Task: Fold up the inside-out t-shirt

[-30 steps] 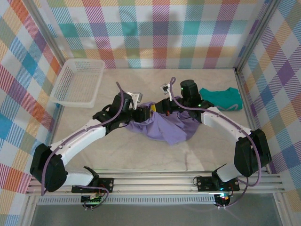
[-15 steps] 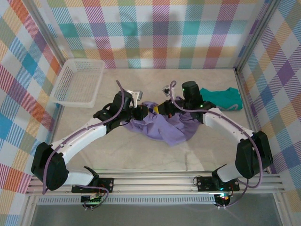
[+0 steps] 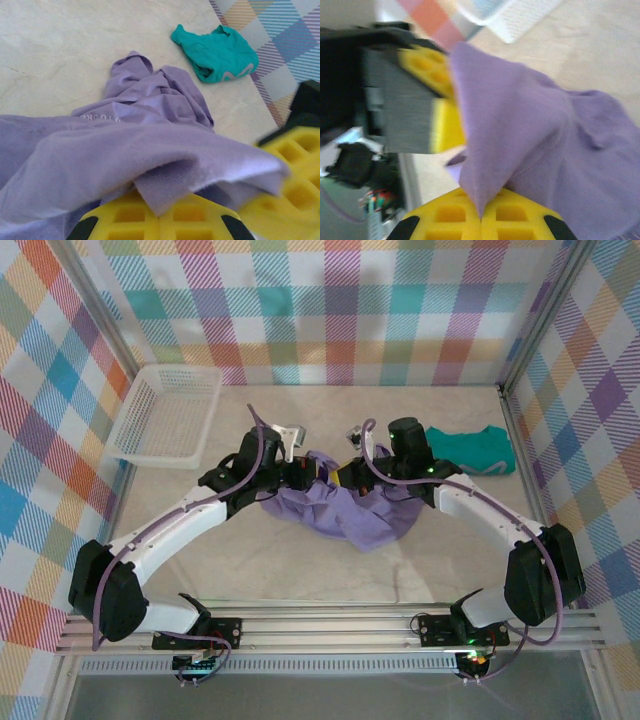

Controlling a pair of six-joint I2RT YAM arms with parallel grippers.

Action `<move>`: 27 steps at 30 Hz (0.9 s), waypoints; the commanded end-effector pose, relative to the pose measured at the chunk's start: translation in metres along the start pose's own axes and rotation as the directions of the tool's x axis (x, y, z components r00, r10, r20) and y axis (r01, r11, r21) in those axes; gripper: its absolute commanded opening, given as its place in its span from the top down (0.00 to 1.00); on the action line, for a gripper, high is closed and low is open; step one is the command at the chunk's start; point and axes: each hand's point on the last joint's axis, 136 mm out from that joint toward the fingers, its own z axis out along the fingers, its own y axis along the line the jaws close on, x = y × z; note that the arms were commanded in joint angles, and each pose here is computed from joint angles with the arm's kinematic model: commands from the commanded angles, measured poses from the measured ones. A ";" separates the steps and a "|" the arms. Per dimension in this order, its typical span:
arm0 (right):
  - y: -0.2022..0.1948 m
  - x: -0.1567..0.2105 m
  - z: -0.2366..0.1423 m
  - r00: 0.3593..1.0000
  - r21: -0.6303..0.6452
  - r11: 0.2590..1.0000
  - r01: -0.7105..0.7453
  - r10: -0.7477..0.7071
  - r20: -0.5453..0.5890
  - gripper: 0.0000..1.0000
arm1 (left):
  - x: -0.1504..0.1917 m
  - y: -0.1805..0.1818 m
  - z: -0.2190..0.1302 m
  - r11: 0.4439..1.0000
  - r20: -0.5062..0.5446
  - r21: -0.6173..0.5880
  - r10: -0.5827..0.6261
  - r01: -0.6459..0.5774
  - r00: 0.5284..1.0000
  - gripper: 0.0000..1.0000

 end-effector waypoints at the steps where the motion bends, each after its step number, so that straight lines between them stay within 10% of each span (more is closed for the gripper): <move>1: -0.049 -0.001 -0.016 0.999 0.317 0.948 -0.036 0.046 -0.024 0.97 | -0.025 -0.035 -0.040 0.987 0.072 0.161 -0.011 -0.001 0.997 1.00; 6: -0.047 -0.004 -0.010 0.999 0.321 0.947 -0.018 0.030 -0.031 0.88 | -0.025 -0.064 -0.067 0.910 0.000 0.390 -0.157 0.145 0.988 1.00; 15: -0.055 0.004 -0.036 0.995 0.478 0.878 0.008 0.041 -0.092 0.68 | -0.019 -0.054 -0.063 0.902 -0.057 0.347 -0.252 0.255 0.966 1.00; 27: 0.057 0.029 -0.007 0.904 0.140 0.893 0.427 -0.423 -0.060 0.51 | -0.022 -0.046 -0.058 0.907 -0.051 0.310 -0.283 0.285 0.958 1.00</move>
